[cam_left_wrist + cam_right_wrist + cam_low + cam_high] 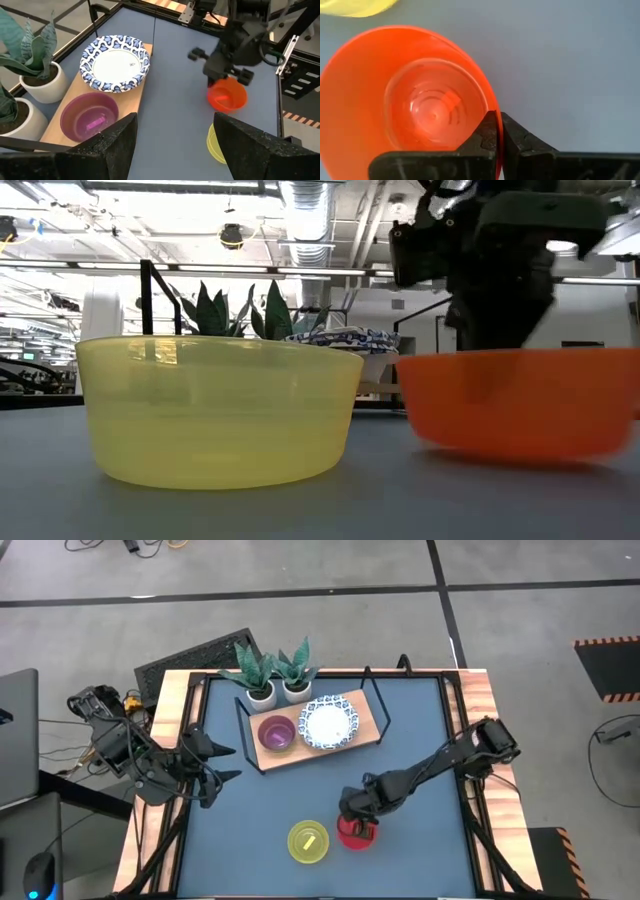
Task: Place and stack bowls onto a shelf
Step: Stack the orange bowl on top of the purple bowl on the shelf
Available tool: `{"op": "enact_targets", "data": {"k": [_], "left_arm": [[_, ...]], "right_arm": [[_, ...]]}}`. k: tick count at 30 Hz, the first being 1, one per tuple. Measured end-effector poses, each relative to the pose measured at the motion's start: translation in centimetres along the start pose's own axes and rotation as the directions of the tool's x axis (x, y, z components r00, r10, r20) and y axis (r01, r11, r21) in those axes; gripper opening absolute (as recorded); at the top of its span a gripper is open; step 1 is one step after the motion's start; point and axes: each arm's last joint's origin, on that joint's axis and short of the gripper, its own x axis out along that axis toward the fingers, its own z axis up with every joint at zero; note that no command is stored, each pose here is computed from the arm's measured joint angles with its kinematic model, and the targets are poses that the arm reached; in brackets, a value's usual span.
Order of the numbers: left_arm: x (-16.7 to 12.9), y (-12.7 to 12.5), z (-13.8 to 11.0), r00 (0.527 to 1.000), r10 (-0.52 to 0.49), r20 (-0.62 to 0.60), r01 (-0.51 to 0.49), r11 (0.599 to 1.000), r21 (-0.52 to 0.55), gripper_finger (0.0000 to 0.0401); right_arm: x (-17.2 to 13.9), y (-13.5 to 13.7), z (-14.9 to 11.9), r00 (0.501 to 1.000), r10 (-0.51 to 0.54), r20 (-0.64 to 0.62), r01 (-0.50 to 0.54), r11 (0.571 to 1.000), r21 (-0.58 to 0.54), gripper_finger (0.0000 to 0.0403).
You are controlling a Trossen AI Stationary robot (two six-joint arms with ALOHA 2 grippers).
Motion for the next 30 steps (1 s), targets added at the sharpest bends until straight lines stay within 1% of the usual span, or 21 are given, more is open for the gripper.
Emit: {"op": "enact_targets", "data": {"k": [3,7,9,11,14,17,19,21,23,25,27,29,30], "left_arm": [[-0.1,0.1,0.0,1.000,-0.002,0.001,0.002,1.000,-0.002,0.0247],[-0.2,0.2,0.1,1.000,-0.003,0.008,0.003,1.000,-0.003,0.0247],[-0.2,0.3,0.1,1.000,0.007,0.021,-0.007,1.000,-0.001,0.0247],[-0.2,0.3,0.2,0.999,0.015,0.030,-0.015,1.000,-0.002,0.0247],[-0.3,0.3,0.2,0.999,0.024,0.041,-0.024,1.000,-0.003,0.0247],[-0.3,0.3,0.2,0.999,0.027,0.045,-0.027,1.000,-0.004,0.0247],[-0.3,0.4,0.2,0.999,0.029,0.046,-0.028,1.000,-0.008,0.0247],[-0.3,0.4,0.2,0.998,0.031,0.046,-0.031,0.999,-0.008,0.0247],[-0.3,0.4,0.2,0.998,0.034,0.043,-0.034,0.999,-0.005,0.0247],[-0.3,0.5,0.1,0.998,0.040,0.042,-0.040,0.999,-0.005,0.0247],[-0.3,0.5,0.2,0.998,0.045,0.049,-0.044,0.999,-0.006,0.0247],[-0.3,0.5,0.2,0.997,0.050,0.053,-0.049,0.999,-0.005,0.0247],[-0.3,0.5,0.2,0.997,0.051,0.054,-0.051,0.999,-0.005,0.0247]], "right_arm": [[-2.7,-1.2,1.0,0.999,-0.040,0.018,0.040,0.999,0.021,0.0022],[-7.7,-3.0,3.8,0.987,-0.048,0.155,0.042,0.998,0.043,0.0022],[-10.2,-4.1,5.6,0.966,-0.050,0.253,0.034,0.997,0.066,0.0022],[-12.0,-5.6,7.6,0.940,-0.074,0.332,0.045,0.995,0.093,0.0022],[-13.9,-8.1,10.6,0.909,-0.107,0.404,0.061,0.990,0.125,0.0022],[-14.5,-10.4,14.1,0.872,-0.129,0.472,0.069,0.987,0.142,0.0022],[-14.0,-11.6,15.8,0.873,-0.135,0.470,0.081,0.988,0.132,0.0022],[-14.2,-12.6,17.7,0.848,-0.133,0.513,0.076,0.989,0.130,0.0022],[-13.9,-13.6,19.1,0.846,-0.131,0.518,0.078,0.989,0.123,0.0022],[-13.7,-14.3,20.6,0.829,-0.117,0.547,0.062,0.991,0.118,0.0022],[-12.5,-15.1,21.6,0.842,-0.113,0.527,0.063,0.992,0.113,0.0022],[-11.5,-15.6,22.6,0.840,-0.118,0.529,0.064,0.991,0.120,0.0022],[-10.7,-15.9,22.8,0.853,-0.124,0.507,0.071,0.990,0.122,0.0022]]}}
